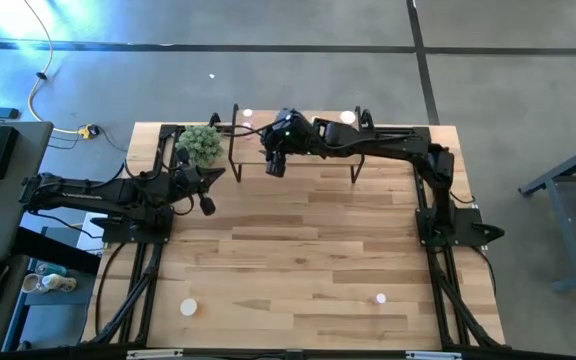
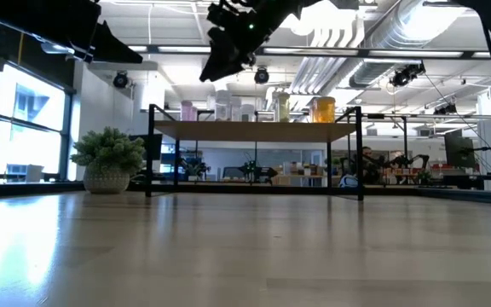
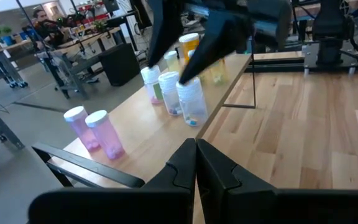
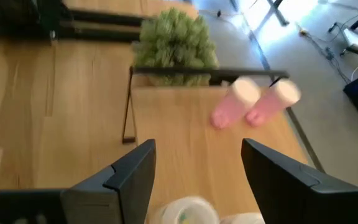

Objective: Pick and place medicine bottles onto shelf by color
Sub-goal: Put the transparent pill bottle on the shelf aligned with the other transparent pill bottles

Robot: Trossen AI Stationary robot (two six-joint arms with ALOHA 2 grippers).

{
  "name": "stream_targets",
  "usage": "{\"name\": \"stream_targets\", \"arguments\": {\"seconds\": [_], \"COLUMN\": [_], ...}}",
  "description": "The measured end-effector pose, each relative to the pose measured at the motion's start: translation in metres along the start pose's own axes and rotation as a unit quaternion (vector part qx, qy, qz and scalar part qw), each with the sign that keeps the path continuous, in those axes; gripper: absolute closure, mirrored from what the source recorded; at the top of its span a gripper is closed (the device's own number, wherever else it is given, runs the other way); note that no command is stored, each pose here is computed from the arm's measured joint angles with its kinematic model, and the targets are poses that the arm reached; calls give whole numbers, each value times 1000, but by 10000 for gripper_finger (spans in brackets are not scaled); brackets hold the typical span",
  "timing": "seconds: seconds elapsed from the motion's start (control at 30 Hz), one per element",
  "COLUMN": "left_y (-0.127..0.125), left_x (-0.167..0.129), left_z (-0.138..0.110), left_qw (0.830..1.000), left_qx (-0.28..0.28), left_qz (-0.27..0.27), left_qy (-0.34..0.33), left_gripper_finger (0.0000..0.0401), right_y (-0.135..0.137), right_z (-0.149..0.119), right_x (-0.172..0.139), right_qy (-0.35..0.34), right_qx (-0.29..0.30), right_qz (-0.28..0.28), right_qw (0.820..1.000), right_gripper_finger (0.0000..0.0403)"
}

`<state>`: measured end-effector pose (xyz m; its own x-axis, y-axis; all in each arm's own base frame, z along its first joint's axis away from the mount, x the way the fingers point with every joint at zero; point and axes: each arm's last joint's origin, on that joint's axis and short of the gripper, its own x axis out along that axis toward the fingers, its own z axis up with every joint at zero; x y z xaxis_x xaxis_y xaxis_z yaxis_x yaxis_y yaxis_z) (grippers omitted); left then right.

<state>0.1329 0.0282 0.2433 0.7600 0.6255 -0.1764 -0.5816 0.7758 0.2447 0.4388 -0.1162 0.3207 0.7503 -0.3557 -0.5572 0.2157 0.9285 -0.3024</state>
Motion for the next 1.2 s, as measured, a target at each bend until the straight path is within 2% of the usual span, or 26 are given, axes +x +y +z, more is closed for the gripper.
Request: {"name": "stream_targets", "arguments": {"seconds": [0.23, 0.4, 0.73, 0.93, 1.2], "left_y": [0, 0, 0, 0, 0], "left_x": [0, 0, 0, 0, 0], "left_z": [0, 0, 0, 0, 0], "left_qw": [1000, 1000, 1000, 1000, 1000], "left_qx": [0, 0, 0, 0, 0], "left_qz": [0, 0, 0, 0, 0], "left_qy": [0, 0, 0, 0, 0], "left_gripper_finger": [401, 401, 401, 401, 401], "right_y": [5, 7, 7, 10, 11], "right_z": [-8, -10, -13, -11, -11], "right_x": [10, 9, 6, 0, -5], "right_qy": [35, 57, 73, 86, 95], "right_qx": [-7, -14, -6, -15, -12], "right_qz": [-21, -57, -58, -94, -91], "right_qw": [999, 997, 996, 992, 991], "right_gripper_finger": [174, 174, 174, 174, 174]}}
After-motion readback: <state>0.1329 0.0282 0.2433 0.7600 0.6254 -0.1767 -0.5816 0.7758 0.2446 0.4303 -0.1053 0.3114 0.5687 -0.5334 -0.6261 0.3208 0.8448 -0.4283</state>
